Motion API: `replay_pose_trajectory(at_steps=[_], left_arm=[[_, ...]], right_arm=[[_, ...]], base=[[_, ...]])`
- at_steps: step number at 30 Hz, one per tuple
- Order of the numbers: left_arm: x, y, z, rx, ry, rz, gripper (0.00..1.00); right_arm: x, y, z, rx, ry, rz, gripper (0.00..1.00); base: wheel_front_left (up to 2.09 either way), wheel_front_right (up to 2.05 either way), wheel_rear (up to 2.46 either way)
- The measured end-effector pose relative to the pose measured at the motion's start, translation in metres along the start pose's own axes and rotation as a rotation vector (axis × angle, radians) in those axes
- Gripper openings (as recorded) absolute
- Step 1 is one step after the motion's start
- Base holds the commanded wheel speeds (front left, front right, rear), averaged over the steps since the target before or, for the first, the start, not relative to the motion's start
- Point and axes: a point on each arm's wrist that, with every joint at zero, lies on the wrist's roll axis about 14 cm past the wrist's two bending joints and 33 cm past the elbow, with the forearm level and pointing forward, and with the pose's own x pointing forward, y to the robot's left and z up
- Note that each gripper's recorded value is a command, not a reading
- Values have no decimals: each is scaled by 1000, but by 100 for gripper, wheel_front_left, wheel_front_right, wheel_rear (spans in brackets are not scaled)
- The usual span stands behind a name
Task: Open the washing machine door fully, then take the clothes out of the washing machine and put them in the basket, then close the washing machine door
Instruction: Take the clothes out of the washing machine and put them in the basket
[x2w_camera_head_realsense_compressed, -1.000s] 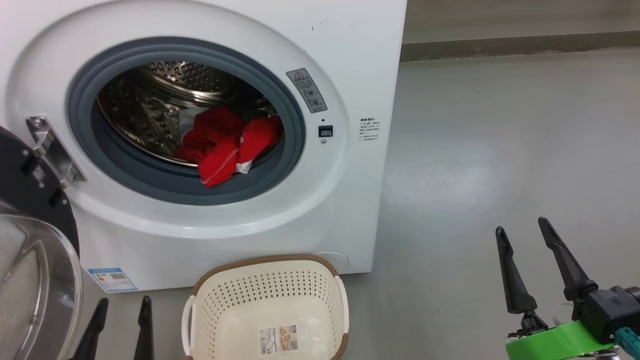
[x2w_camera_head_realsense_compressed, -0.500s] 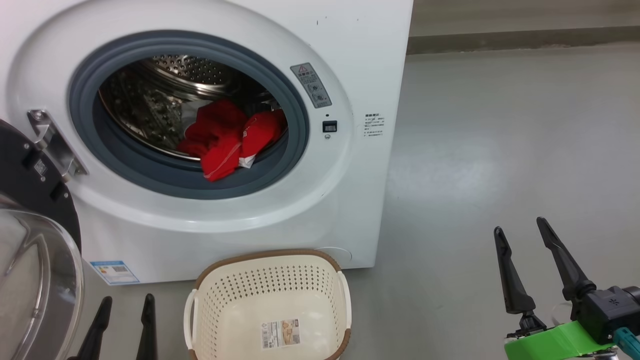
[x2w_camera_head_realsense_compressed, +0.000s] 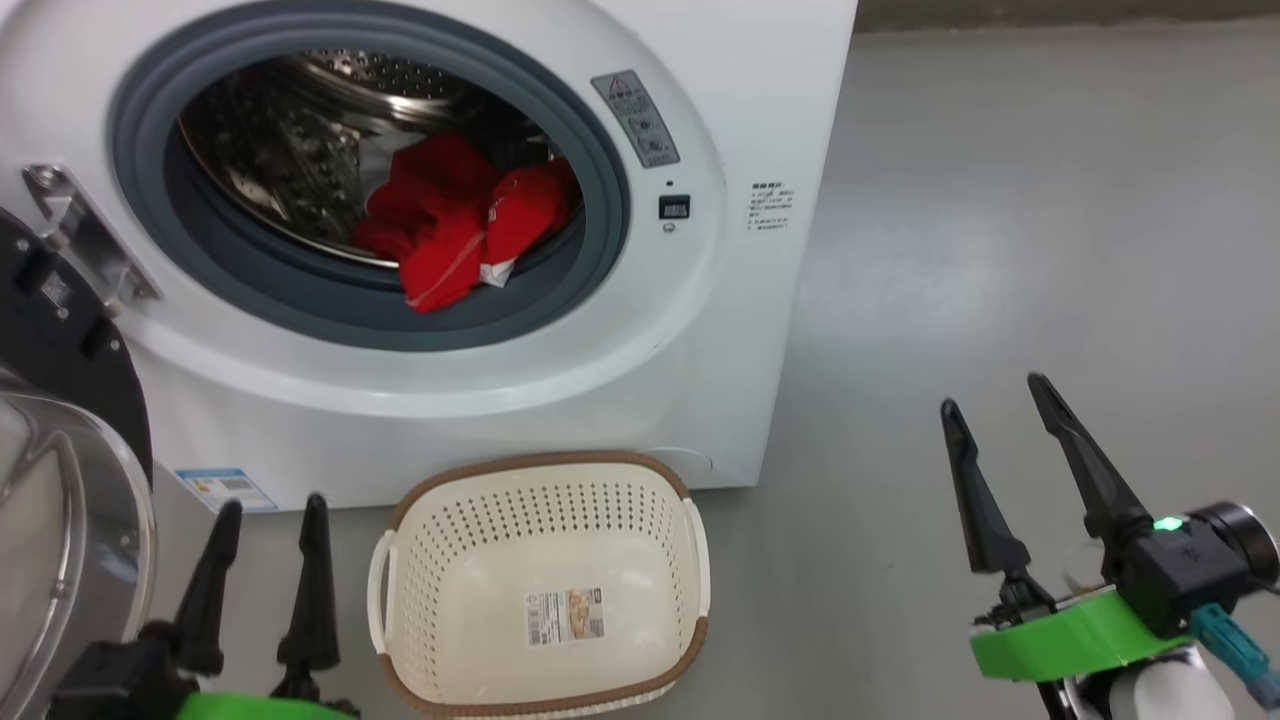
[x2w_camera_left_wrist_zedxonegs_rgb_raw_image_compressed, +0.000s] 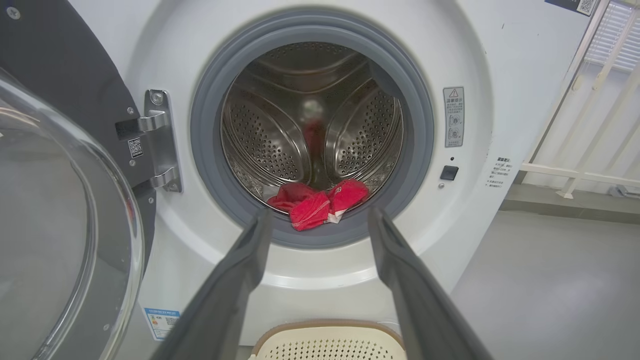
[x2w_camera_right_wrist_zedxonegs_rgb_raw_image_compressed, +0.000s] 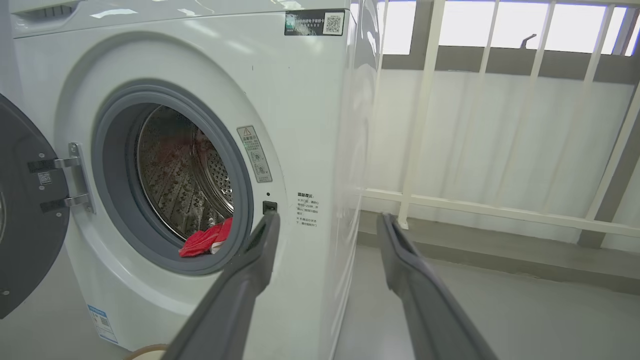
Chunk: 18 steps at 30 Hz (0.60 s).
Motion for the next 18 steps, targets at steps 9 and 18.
replay_pose_trajectory(at_steps=[9,18], left_arm=[[54,-17,2,5,-36,-34,100],[111,-31,-4,1,-60,-67,100]], right_arm=[[39,-1,-6,-26,-18,35,100],[56,-9,-31,-22,21,23,100]], base=[[0,0,0],[0,0,0]])
